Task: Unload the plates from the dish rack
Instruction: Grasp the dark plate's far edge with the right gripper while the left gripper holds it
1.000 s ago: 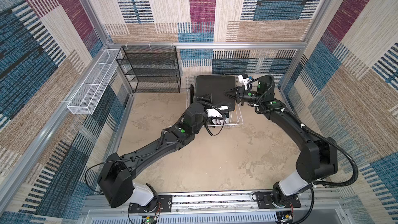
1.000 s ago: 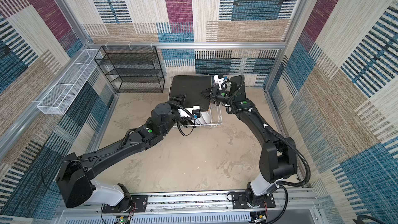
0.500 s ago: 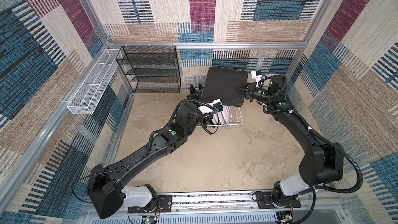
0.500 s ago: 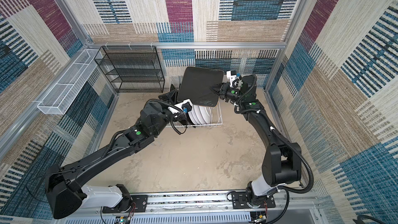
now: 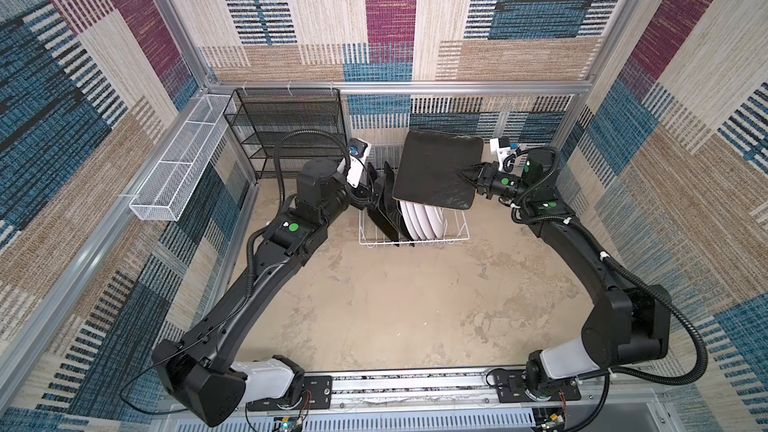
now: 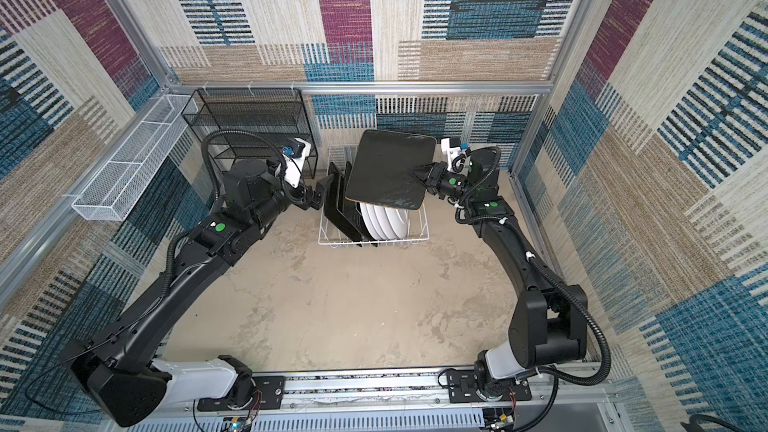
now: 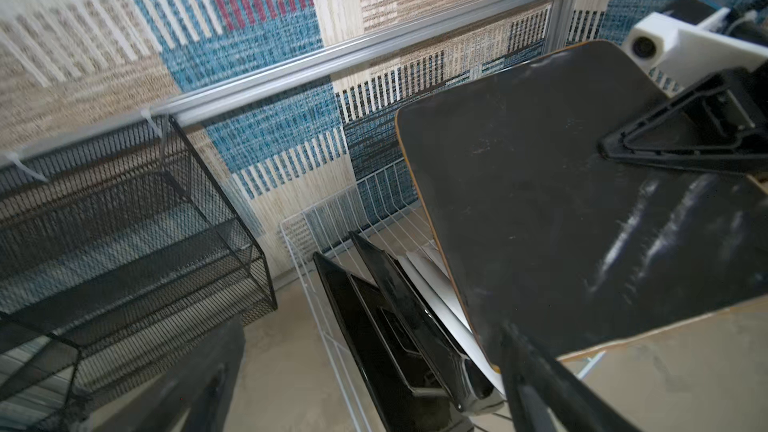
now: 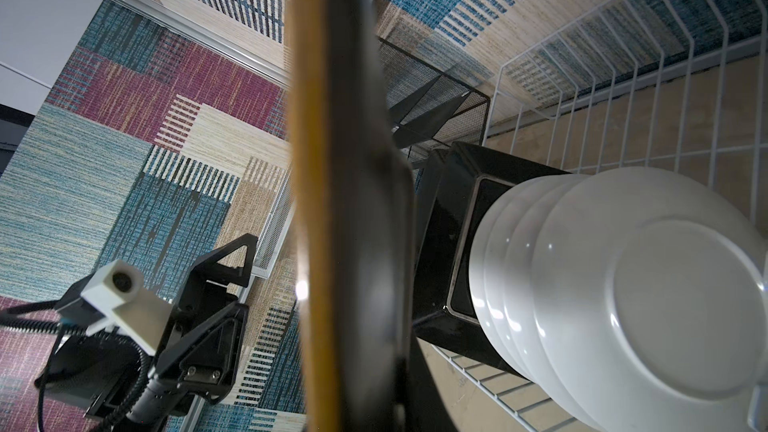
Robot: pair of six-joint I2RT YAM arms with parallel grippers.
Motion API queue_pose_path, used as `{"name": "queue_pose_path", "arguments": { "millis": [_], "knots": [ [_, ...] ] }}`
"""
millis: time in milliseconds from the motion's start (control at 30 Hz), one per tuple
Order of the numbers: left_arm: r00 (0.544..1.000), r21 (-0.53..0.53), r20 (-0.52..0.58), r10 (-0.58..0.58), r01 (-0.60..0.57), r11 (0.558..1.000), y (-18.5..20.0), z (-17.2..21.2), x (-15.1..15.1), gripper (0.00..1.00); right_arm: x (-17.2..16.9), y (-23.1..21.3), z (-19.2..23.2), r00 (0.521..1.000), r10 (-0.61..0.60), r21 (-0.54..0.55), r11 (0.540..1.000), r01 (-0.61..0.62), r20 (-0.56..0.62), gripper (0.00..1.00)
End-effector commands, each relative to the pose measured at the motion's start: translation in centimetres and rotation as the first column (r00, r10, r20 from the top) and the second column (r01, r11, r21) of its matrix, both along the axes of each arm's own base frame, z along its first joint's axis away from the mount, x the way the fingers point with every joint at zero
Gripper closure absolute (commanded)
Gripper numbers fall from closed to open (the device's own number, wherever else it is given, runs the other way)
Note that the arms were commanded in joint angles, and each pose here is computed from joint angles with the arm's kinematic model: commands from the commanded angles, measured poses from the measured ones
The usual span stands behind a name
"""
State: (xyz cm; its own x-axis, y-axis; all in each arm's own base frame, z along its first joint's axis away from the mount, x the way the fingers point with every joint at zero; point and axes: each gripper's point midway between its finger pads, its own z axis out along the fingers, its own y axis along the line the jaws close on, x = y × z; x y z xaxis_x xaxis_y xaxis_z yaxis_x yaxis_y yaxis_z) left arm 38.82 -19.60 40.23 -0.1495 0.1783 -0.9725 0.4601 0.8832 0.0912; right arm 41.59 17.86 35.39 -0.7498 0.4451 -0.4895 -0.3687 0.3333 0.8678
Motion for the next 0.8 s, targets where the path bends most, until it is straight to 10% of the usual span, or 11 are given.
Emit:
{"name": "queue_pose_path", "arguments": {
  "millis": [0, 767],
  "knots": [
    [0.975, -0.191, -0.199, -0.098, 0.06, 0.98, -1.5, -1.6, -0.4, 0.03, -0.9, 0.4, 2.9, 0.988, 0.044, 0.003, 0.999, -0.045, 0.151, 1.0],
    [0.652, -0.582, -0.508, -0.563, 0.222, 0.782, -10.2, -6.6, 2.6, 0.07, -1.8, 1.2, 2.1, 0.971, 0.135, -0.016, 0.991, -0.135, 0.195, 1.0]
  ]
}}
